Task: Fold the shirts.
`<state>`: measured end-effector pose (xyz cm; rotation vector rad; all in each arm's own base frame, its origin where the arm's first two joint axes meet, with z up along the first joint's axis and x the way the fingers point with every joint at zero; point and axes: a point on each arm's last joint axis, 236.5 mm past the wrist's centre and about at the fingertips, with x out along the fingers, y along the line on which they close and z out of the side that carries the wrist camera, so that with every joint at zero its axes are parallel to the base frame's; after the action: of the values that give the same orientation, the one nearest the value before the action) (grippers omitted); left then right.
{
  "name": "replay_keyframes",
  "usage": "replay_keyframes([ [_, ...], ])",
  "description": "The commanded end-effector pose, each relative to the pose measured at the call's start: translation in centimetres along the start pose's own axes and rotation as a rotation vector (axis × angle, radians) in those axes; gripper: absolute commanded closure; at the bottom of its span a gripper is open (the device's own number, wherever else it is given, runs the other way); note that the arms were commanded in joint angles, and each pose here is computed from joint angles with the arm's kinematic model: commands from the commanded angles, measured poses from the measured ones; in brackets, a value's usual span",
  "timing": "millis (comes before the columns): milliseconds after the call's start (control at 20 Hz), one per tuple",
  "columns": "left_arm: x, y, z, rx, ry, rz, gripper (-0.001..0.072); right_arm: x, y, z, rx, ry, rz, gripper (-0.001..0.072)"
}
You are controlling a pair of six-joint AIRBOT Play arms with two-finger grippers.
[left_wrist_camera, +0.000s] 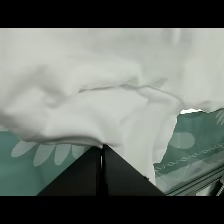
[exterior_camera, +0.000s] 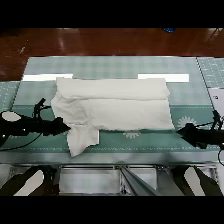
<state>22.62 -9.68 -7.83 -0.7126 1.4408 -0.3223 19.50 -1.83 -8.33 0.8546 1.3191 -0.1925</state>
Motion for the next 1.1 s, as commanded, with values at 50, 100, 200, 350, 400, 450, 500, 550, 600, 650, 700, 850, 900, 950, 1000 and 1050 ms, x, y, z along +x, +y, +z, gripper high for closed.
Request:
replay_keyframes([
  [50, -0.1, -0.1, 0.1, 0.005, 0.000, -0.002, 0.0691, 1.4, 0.9, -0.7, 0.031, 0.063, 0.070, 0.0301],
  [100, -0.1, -0.1, 0.1, 0.005, 0.000, -0.002, 0.0691, 1.7, 1.2, -0.4, 0.049, 0.060, 0.088, 0.0301],
  [200, -0.1, -0.1, 0.1, 0.005, 0.000, -0.002, 0.0691, 2.3, 2.2, 0.5, 0.061, 0.047, 0.146, 0.0305],
  [350, -0.1, -0.1, 0.1, 0.005, 0.000, -0.002, 0.0691, 3.7, 2.3, 1.0, 0.061, 0.051, 0.141, 0.0315],
  [400, -0.1, -0.1, 0.1, 0.005, 0.000, -0.002, 0.0691, 4.3, 2.4, 1.1, 0.057, 0.052, 0.135, 0.0315],
  [450, -0.1, -0.1, 0.1, 0.005, 0.000, -0.002, 0.0691, 4.9, 2.7, 1.3, 0.067, 0.052, 0.140, 0.0315],
  [500, -0.1, -0.1, 0.1, 0.005, 0.000, -0.002, 0.0691, 5.3, 3.3, 1.5, 0.087, 0.054, 0.163, 0.0315],
  [550, -0.1, -0.1, 0.1, 0.005, 0.000, -0.002, 0.0691, 5.5, 4.2, 1.8, 0.079, 0.053, 0.190, 0.0320],
  [600, -0.1, -0.1, 0.1, 0.005, 0.001, -0.002, 0.0691, 5.6, 4.8, 2.2, 0.068, 0.047, 0.200, 0.0373],
  [650, -0.1, -0.1, 0.1, 0.005, 0.001, -0.002, 0.0691, 5.6, 5.3, 2.6, 0.049, 0.042, 0.202, 0.0452],
  [700, -0.1, -0.1, 0.1, 0.005, 0.001, -0.002, 0.0691, 5.4, 5.9, 3.1, 0.023, 0.032, 0.204, 0.0528],
  [850, -0.5, -0.4, 0.7, 0.018, -0.013, -0.002, 0.0691, 3.9, 8.0, 4.0, -0.117, 0.033, 0.240, 0.0692],
  [900, -0.9, -0.8, 1.3, 0.030, -0.024, -0.004, 0.0691, 3.1, 8.5, 4.1, -0.164, 0.049, 0.240, 0.0692],
  [950, -1.4, -1.3, 2.0, 0.047, -0.042, -0.007, 0.0690, 2.3, 8.8, 4.2, -0.207, 0.067, 0.234, 0.0692],
  [1000, -2.0, -1.8, 2.8, 0.064, -0.060, -0.008, 0.0691, 1.5, 9.4, 4.1, -0.251, 0.087, 0.242, 0.0692],
  [1050, -2.7, -2.4, 3.8, 0.083, -0.085, -0.008, 0.0691, 0.7, 10.0, 4.3, -0.280, 0.093, 0.252, 0.0692],
])
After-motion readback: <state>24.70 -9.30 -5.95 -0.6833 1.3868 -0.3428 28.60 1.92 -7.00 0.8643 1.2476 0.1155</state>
